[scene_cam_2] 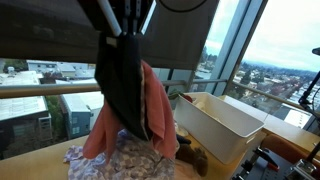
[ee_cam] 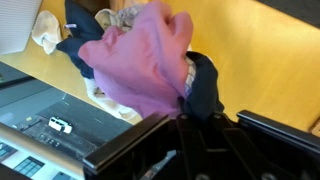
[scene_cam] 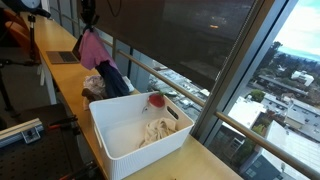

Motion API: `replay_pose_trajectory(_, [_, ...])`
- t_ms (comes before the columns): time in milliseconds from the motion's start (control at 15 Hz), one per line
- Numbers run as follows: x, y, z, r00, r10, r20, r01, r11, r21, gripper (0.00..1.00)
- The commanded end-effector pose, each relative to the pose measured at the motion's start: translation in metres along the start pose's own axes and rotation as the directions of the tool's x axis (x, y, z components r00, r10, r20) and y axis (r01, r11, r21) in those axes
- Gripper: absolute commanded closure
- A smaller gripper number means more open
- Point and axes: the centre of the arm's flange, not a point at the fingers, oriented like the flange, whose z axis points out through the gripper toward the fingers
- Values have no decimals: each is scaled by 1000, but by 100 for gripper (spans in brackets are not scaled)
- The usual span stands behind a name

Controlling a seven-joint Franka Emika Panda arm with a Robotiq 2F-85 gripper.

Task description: Remove the items from the storage container and put them on the left side of the table.

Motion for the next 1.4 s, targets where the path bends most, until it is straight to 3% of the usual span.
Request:
replay_pose_trajectory(0, [-61, -64, 37, 1000, 23, -9, -23, 999, -22, 97])
replay_pose_trajectory(200, [-74, -74, 67, 997, 79, 14, -79, 997, -22, 97])
replay_pose_trajectory(400, [-57, -40, 76, 987, 160, 8, -159, 987, -24, 97])
replay_pose_trajectory(733, [-16, 48, 82, 959, 284, 16, -284, 959, 20, 97])
replay_pose_trajectory(1267, [5, 190, 166, 865, 448, 228, -462, 887, 9, 97])
replay_pose_trajectory(1333, [4, 206, 179, 851, 461, 252, -475, 880, -4, 64])
